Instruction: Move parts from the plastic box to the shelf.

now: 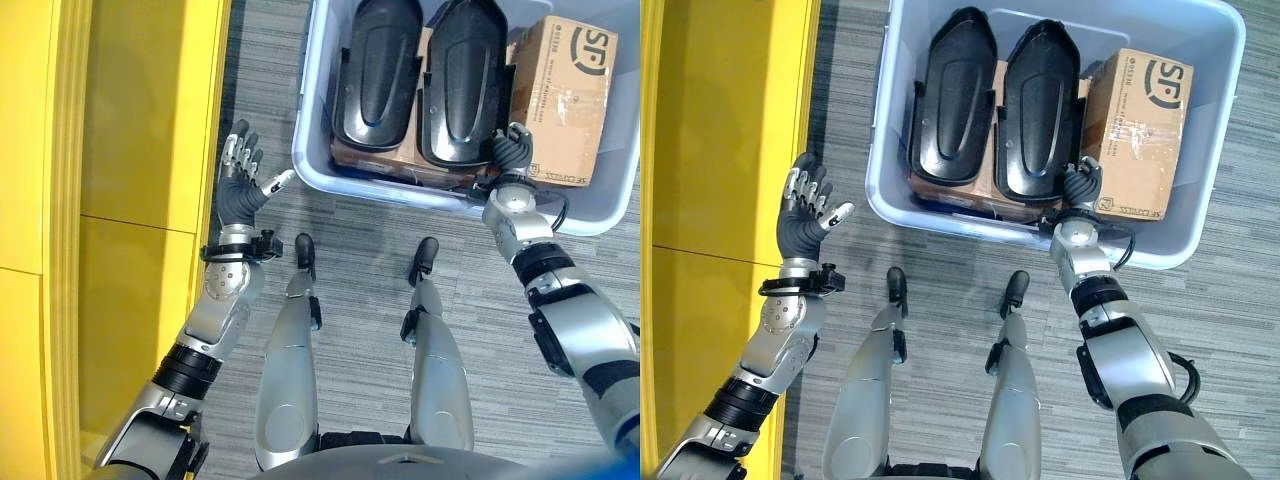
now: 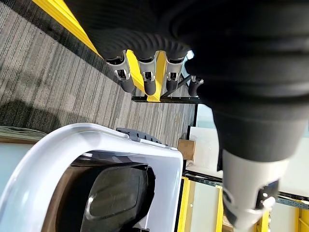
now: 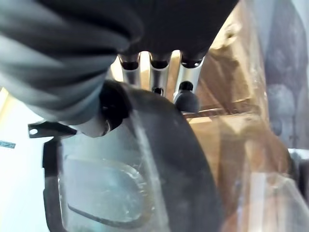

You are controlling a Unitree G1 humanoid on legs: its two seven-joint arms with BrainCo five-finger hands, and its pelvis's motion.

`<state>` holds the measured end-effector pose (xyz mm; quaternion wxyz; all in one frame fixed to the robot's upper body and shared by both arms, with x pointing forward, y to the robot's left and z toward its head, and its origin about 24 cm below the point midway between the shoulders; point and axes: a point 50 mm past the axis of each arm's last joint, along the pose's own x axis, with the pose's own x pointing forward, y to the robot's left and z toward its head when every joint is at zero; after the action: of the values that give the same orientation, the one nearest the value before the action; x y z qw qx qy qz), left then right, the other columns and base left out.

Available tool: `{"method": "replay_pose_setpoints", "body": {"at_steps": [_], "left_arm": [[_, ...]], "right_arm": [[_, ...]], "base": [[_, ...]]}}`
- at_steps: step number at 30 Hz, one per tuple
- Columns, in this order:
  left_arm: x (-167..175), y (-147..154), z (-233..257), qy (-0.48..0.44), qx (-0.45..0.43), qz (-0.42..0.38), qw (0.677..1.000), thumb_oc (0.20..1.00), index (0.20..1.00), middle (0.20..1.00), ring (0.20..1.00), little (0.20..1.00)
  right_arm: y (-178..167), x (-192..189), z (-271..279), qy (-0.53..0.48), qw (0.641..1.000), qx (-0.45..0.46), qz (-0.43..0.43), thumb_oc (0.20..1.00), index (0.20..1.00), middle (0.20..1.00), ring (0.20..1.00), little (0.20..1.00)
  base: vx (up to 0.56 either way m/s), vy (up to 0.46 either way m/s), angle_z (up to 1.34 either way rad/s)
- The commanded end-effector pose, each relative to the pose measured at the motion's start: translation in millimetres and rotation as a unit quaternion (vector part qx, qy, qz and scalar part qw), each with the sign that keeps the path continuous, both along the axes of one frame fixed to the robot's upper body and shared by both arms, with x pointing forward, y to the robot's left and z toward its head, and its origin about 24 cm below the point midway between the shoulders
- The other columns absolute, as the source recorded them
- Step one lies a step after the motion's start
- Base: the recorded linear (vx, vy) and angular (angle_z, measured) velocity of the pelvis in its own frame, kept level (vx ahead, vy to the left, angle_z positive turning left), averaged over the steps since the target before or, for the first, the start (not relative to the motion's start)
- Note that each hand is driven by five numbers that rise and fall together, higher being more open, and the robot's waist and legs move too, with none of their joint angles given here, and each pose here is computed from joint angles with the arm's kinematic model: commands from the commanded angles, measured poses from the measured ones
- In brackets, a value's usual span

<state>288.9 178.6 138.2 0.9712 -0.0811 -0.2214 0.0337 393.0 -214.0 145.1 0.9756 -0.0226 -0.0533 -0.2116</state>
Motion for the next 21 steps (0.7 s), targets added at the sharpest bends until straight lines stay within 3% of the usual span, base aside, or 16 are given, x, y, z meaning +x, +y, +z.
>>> {"method": "replay_pose_setpoints", "body": {"at_steps": [1, 13, 21], "left_arm": [[-18.4, 13.3, 9.0, -0.040, -0.003, 0.006, 0.999, 1.000, 1.000, 1.000, 1.000, 1.000], [-27.3, 30.7, -7.7, 0.000, 0.017, 0.027, 0.999, 1.000, 1.000, 1.000, 1.000, 1.000], [-38.6, 43.1, -25.1, 0.038, 0.025, 0.034, 0.998, 1.000, 1.000, 1.000, 1.000, 1.000]], "right_arm": [[6.1, -9.6, 21.6, -0.092, 0.995, 0.012, 0.030, 0.200, 0.200, 0.200, 0.200, 0.200], [17.3, -52.0, 7.6, -0.152, 0.982, 0.045, 0.098, 0.200, 0.200, 0.200, 0.200, 0.200], [18.6, -90.3, -24.1, -0.129, 0.979, 0.046, 0.150, 0.200, 0.200, 0.200, 0.200, 0.200]], "base": [[0.01, -0.003, -0.11], [0.01, -0.009, -0.02], [0.05, -0.029, -0.04]]}}
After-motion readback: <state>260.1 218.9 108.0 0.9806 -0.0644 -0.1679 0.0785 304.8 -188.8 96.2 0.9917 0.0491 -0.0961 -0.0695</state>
